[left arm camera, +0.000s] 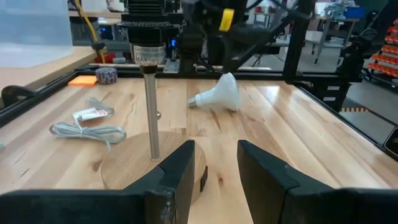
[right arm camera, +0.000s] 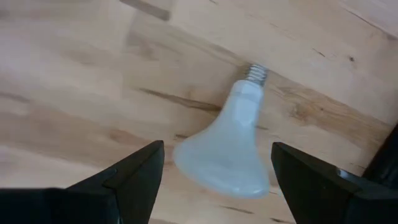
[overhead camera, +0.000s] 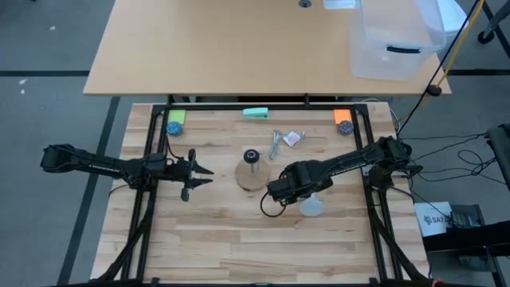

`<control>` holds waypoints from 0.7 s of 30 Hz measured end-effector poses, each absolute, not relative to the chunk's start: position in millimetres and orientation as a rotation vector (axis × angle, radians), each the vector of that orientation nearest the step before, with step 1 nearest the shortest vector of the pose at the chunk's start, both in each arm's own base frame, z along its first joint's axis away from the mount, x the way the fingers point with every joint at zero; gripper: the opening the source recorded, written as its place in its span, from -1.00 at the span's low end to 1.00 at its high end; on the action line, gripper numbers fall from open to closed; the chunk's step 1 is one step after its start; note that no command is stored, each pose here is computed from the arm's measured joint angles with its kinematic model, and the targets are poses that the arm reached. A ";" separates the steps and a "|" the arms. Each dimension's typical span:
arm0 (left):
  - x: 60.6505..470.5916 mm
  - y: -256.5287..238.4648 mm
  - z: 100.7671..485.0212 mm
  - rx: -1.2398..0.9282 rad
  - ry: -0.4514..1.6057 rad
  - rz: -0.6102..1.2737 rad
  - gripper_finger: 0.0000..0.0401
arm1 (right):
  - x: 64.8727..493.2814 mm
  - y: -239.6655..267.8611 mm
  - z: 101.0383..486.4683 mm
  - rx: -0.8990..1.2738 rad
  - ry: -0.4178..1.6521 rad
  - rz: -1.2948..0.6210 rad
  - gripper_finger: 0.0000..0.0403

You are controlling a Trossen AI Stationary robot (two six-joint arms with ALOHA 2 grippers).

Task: Screw lightbulb
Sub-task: Insert the lightbulb into the lamp socket

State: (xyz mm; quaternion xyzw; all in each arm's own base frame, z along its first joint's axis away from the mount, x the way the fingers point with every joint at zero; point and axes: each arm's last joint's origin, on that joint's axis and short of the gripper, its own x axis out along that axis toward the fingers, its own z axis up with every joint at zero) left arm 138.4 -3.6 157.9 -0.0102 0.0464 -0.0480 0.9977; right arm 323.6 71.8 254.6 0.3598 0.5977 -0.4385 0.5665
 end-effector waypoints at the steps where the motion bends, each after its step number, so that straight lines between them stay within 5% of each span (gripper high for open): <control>1: 138.4 -3.6 158.0 -0.020 0.092 -0.096 -0.37 | 322.7 70.9 250.6 0.849 1.418 -1.035 0.44; 12: 138.4 -3.7 158.1 -0.018 0.092 -0.100 -0.37 | 317.4 59.9 213.9 0.864 1.497 -1.010 0.44; 21: 138.4 -3.7 158.1 -0.018 0.091 -0.100 -0.37 | 311.4 79.9 236.3 0.654 1.249 -0.998 0.44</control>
